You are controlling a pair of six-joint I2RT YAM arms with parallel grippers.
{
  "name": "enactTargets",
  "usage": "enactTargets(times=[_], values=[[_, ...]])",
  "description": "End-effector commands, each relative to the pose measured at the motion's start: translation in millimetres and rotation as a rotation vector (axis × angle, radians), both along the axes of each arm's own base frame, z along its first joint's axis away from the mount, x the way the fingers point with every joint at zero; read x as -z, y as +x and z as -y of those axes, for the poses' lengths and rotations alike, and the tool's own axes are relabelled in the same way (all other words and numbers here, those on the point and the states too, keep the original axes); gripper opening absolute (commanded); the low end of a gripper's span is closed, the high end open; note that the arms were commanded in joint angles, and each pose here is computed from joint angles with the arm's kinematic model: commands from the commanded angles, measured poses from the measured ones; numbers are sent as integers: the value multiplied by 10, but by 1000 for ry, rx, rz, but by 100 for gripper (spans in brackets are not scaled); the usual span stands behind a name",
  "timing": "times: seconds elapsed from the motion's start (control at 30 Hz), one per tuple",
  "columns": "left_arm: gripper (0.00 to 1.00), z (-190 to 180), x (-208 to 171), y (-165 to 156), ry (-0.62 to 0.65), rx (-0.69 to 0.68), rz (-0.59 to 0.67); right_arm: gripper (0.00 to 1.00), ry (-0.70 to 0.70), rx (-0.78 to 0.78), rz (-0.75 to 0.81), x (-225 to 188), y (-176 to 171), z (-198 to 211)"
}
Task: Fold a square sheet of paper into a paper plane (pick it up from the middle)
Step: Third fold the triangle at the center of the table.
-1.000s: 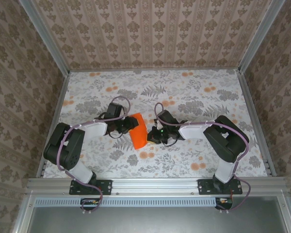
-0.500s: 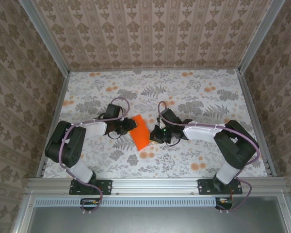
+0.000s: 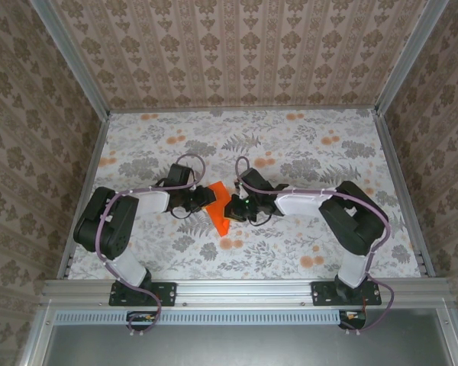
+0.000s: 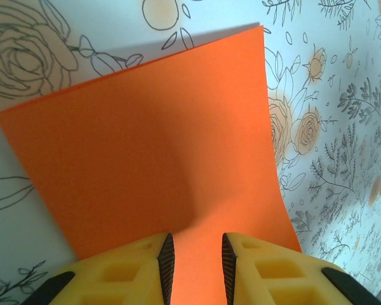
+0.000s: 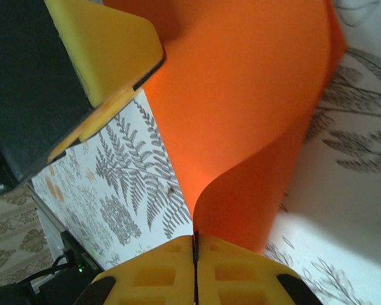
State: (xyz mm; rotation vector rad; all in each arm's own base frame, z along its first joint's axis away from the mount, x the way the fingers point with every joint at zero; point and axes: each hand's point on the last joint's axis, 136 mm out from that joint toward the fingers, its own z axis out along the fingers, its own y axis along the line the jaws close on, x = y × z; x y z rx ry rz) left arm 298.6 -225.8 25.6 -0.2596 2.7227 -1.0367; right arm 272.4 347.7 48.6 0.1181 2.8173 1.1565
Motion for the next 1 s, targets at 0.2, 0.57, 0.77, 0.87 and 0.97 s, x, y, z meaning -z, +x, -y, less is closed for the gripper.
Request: enactTargets(times=[0.2,0.57,0.77,0.87,0.97], values=[[29,-36,179,-142,41,23,-48,8,49,7,24,18,154,-245],[29,-32,183,-156,43,26,-51,8,22,31,22,150,205,-238],[29,-30,178,-154,43,26,-48,8,14,38,20,202,229,-244],[29,-32,184,-161,44,26,-51,8,10,38,18,219,236,-242],[29,-31,187,-165,45,28,-51,8,5,38,15,240,233,-242]])
